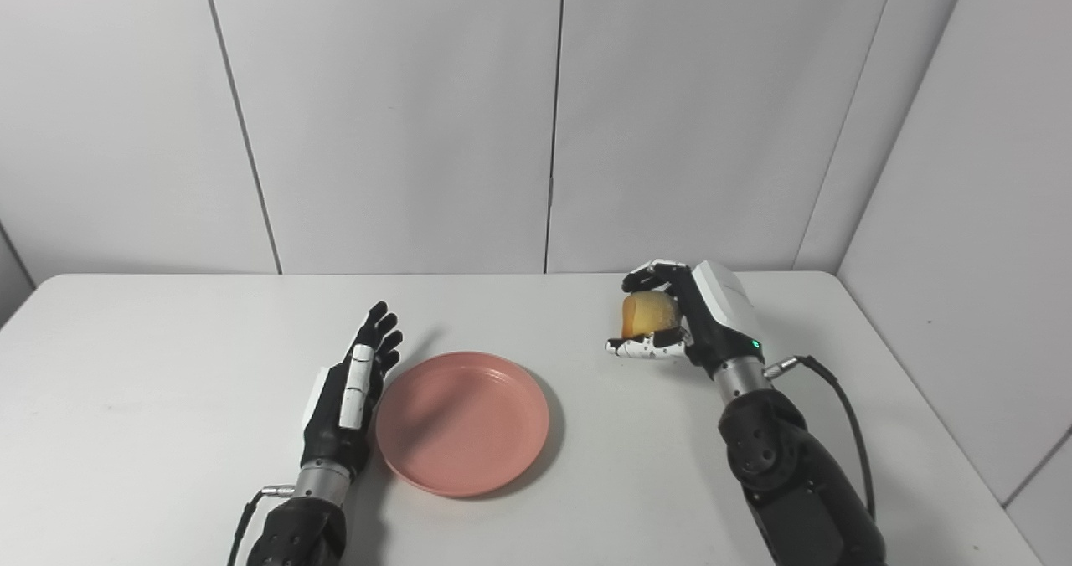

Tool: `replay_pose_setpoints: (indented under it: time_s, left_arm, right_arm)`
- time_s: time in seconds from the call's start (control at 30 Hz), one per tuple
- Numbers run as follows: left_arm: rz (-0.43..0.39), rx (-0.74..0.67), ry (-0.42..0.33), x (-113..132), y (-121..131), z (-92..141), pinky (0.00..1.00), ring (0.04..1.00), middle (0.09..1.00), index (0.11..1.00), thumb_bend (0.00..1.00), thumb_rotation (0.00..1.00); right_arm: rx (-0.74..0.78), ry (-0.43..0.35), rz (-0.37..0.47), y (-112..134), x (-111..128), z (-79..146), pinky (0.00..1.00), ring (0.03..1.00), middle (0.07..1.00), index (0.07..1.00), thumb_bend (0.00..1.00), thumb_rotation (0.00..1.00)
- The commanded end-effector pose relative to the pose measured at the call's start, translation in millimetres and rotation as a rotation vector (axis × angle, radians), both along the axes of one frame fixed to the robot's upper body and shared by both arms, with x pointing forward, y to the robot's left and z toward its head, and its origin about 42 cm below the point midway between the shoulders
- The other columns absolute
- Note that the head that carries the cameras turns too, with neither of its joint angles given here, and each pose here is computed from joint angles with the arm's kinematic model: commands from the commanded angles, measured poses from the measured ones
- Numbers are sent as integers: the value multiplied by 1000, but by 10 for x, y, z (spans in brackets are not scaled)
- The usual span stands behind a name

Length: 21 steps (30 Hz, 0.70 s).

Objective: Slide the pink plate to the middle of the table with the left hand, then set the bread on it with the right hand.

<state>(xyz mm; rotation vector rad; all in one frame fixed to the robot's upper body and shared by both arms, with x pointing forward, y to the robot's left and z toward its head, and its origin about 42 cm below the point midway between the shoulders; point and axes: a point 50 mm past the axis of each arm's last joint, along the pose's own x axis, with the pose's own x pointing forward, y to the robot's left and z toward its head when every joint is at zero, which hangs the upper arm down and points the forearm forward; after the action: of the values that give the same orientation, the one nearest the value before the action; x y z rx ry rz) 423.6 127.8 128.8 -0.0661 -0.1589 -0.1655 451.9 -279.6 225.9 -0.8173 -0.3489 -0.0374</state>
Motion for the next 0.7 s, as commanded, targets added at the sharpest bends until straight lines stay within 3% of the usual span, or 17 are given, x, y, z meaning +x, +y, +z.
replay_pose_setpoints:
  time_s: [0.0,0.13,0.33,0.5,0.67]
  left_arm:
    - [2,-11,25,-76,9,-131,951,941,949,915,732,1000]
    - [2,-14,31,-77,13,-127,953,945,955,924,730,1000]
    - [13,-16,41,-72,35,-123,964,941,945,911,748,991]
    - [19,-15,41,-70,55,-118,963,937,942,916,739,996]
    - [24,-22,46,-78,51,-118,964,937,939,911,737,986]
  right_arm:
    - [25,-143,62,120,29,337,349,407,460,522,520,0]
    - [53,-179,123,317,0,416,343,402,453,512,515,0]
    - [62,-168,161,600,-29,458,330,402,451,511,514,0]
    - [81,-169,230,835,-65,449,385,439,459,516,514,0]
    - [86,-154,290,1070,-110,412,338,406,448,512,514,0]
